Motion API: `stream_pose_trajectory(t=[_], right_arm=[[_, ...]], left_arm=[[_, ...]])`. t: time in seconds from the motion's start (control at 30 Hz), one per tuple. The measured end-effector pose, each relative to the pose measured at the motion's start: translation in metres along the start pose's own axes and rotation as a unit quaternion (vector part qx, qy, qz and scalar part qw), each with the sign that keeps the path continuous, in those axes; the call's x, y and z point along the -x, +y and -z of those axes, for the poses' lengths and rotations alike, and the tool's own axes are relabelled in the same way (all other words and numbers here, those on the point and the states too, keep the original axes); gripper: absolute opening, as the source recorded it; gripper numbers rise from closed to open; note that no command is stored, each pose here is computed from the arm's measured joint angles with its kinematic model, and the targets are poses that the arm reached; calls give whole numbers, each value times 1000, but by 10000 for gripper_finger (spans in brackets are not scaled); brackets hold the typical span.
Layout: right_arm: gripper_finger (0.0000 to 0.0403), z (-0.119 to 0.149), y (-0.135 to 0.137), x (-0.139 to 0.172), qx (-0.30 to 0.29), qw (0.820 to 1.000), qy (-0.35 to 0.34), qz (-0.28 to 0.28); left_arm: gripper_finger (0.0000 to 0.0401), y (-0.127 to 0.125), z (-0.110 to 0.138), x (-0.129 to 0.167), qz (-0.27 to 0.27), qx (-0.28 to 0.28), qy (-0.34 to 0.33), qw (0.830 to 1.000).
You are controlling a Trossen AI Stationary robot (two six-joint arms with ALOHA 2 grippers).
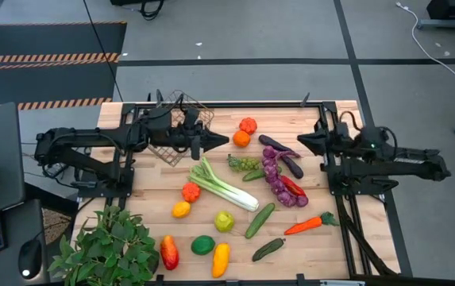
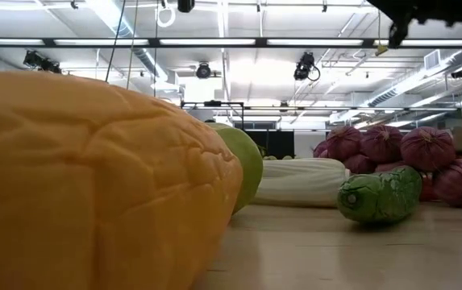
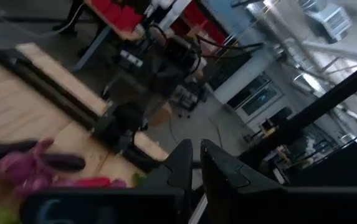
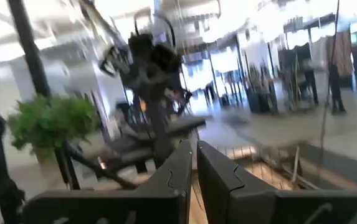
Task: Build produce basket
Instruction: Put the celery into the wire basket
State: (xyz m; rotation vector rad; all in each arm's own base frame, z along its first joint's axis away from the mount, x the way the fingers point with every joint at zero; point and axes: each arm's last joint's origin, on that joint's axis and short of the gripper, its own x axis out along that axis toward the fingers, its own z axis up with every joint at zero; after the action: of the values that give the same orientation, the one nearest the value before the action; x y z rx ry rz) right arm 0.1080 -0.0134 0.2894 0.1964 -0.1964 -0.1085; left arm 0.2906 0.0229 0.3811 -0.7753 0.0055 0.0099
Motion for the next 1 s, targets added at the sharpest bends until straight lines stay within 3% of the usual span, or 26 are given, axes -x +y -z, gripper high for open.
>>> stream_pose_trajectory(t=[0.2,0.37,0.5,0.73,0.87,1.0], right_arm=[[30,-32,5,-55,-33,988,143,55],[30,-28,2,-101,-90,957,255,104],[30,-22,-2,-130,-132,947,266,125],[30,-20,0,-160,-280,923,243,105],[30,-21,2,-172,-347,911,211,78],[30,-16,1,-181,-380,900,205,64]], left_arm=[[40,7,-8,1,-10,-11,-11,1000],[52,10,-9,6,6,-101,25,995],[78,22,4,14,-55,-113,112,986],[176,41,30,33,-147,-138,271,941],[232,43,34,36,-161,-133,296,932],[265,39,30,40,-156,-123,279,939]])
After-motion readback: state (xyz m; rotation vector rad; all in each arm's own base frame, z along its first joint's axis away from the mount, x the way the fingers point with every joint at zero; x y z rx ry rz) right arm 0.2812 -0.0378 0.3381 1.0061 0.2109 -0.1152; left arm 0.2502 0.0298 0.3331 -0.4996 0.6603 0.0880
